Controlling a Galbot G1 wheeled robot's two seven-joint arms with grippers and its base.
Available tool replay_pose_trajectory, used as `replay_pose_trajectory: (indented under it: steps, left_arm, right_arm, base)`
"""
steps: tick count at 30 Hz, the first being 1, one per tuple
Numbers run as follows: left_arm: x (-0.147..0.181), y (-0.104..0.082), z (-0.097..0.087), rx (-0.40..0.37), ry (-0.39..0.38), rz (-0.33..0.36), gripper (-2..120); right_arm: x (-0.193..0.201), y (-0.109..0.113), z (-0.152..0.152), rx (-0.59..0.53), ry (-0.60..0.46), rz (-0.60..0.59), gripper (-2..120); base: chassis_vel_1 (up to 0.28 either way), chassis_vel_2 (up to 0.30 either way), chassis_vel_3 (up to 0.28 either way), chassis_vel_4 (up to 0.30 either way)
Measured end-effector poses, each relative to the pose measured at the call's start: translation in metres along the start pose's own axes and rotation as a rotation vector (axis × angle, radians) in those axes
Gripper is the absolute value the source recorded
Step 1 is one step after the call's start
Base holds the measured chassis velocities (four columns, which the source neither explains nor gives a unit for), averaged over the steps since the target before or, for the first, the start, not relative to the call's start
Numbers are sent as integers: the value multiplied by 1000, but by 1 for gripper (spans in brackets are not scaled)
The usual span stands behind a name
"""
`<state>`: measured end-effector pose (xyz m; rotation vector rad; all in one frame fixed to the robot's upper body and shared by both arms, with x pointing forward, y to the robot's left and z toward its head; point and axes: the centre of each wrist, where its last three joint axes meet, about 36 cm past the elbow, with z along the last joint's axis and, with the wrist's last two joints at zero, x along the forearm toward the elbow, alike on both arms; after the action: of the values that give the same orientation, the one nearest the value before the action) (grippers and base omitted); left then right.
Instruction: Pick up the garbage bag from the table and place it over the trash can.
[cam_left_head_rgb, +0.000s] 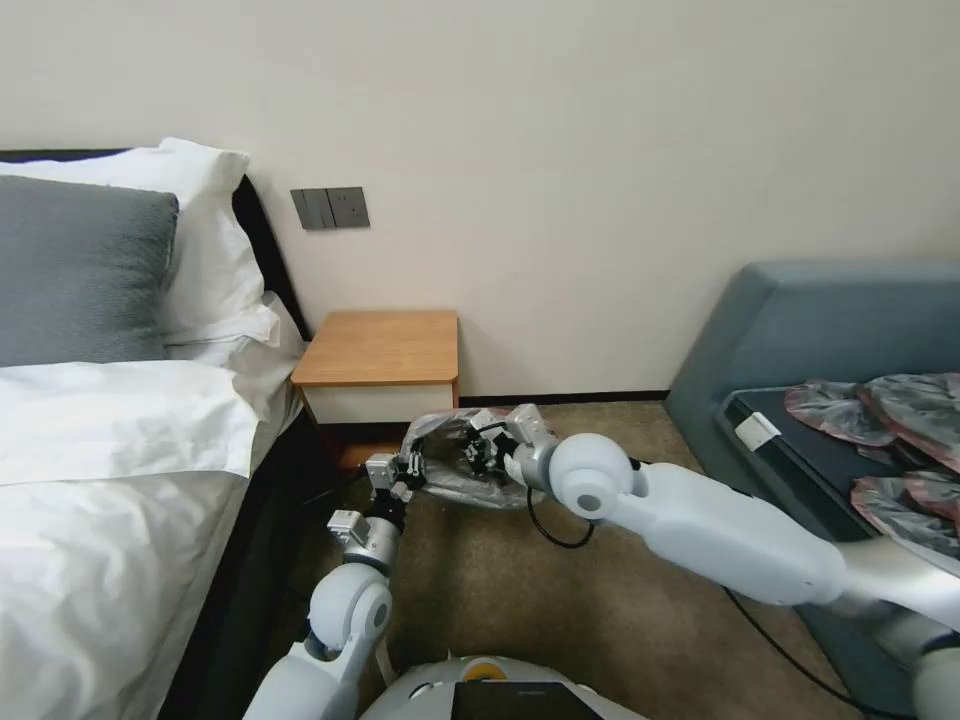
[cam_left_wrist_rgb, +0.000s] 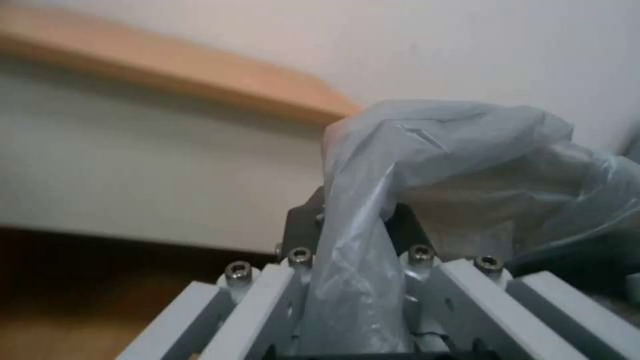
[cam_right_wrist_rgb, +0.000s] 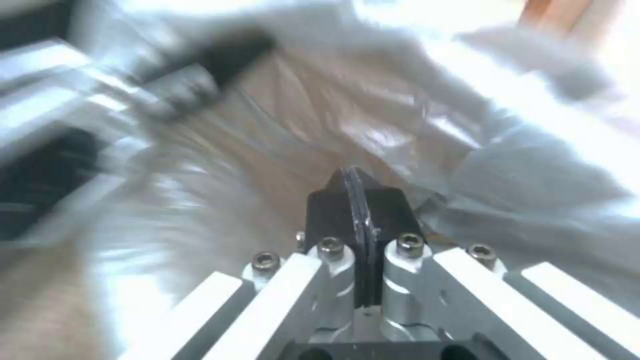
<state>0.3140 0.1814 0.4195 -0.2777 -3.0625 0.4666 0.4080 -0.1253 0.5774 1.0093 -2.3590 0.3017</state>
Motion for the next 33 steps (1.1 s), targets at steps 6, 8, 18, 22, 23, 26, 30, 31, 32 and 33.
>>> replay_pose_trajectory:
  steps: [6,8,18,22,23,26,30,31,32,33]
  left_arm:
    - [0,-1,6,23,52,-87,7]
    - [1,0,10,20,70,-115,7]
    - [9,5,19,7,110,-159,7]
    - [15,6,20,5,120,-172,7]
    - [15,6,20,5,120,-172,7]
    - [16,5,19,6,116,-176,7]
    - [17,4,16,9,111,-174,7]
    - [17,4,16,9,111,-174,7]
    - [19,3,16,11,110,-174,7]
    - [20,3,16,12,112,-174,7]
  right_arm:
    - [33,-11,9,-60,-139,-58,0]
    - [46,-17,19,-30,-197,-71,0]
    - [73,-34,50,71,-276,124,12]
    - [69,-31,74,108,-301,219,30]
    - [69,-31,74,108,-301,219,30]
    - [64,-23,89,120,-349,273,43]
    - [59,-11,102,102,-425,341,59]
    - [59,-11,102,102,-425,341,59]
    - [59,-7,108,94,-449,364,65]
    - [59,-5,113,90,-460,378,68]
  base:
    - [0,0,0,0]
    - [0,0,0,0]
    - [0,0,0,0]
    - [0,0,0,0]
    - [0,0,0,0]
    - [0,0,0,0]
    - [0,0,0,0]
    - [0,0,0,0]
    - [0,0,0,0]
    - [0,0,0,0]
